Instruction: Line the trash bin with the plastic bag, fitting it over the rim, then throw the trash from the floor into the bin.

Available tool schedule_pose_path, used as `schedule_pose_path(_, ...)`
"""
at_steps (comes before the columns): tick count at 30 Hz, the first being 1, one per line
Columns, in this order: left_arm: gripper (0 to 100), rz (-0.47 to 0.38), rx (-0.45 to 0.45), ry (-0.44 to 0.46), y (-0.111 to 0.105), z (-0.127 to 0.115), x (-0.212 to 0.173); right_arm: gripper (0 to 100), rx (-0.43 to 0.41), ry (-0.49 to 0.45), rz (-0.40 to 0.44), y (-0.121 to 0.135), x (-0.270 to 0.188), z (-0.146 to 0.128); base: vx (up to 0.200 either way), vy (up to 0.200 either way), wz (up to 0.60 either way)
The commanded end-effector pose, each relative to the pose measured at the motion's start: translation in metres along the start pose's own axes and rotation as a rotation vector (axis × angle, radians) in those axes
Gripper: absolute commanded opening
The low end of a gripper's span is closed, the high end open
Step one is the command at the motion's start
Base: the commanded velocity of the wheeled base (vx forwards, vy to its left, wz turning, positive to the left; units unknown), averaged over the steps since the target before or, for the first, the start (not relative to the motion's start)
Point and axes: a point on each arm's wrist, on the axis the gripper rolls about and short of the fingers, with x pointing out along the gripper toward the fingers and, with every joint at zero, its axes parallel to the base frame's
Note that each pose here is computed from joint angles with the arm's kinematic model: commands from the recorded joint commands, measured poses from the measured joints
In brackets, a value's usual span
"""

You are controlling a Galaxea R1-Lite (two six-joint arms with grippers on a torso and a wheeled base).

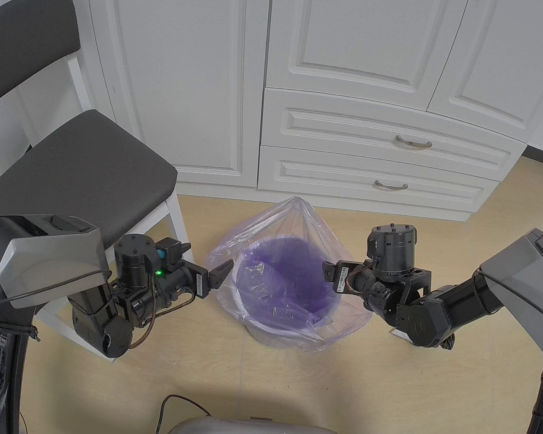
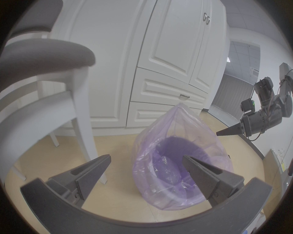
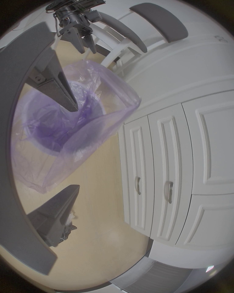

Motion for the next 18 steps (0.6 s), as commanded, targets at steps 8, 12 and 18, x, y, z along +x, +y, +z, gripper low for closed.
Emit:
schedule_pose_path(8,100,0.156,-0.005,0.019,0.004,-0.019,0.101,100,0.097,-0.022,-0.099,-0.038,0.069,-0.045,0.000,0.000,0.00)
schedule_pose_path(12,100,0.255,-0.007,-0.035,0.008,-0.028,0.121,100,0.157,-0.104,-0.099,-0.040,0.082,-0.042,0.000,0.000,0.00)
schedule_pose_path(18,100,0.302,-0.018,-0.130,0.010,-0.020,0.147,100,0.204,-0.226,-0.104,-0.055,0.093,-0.028,0.000,0.000,0.00)
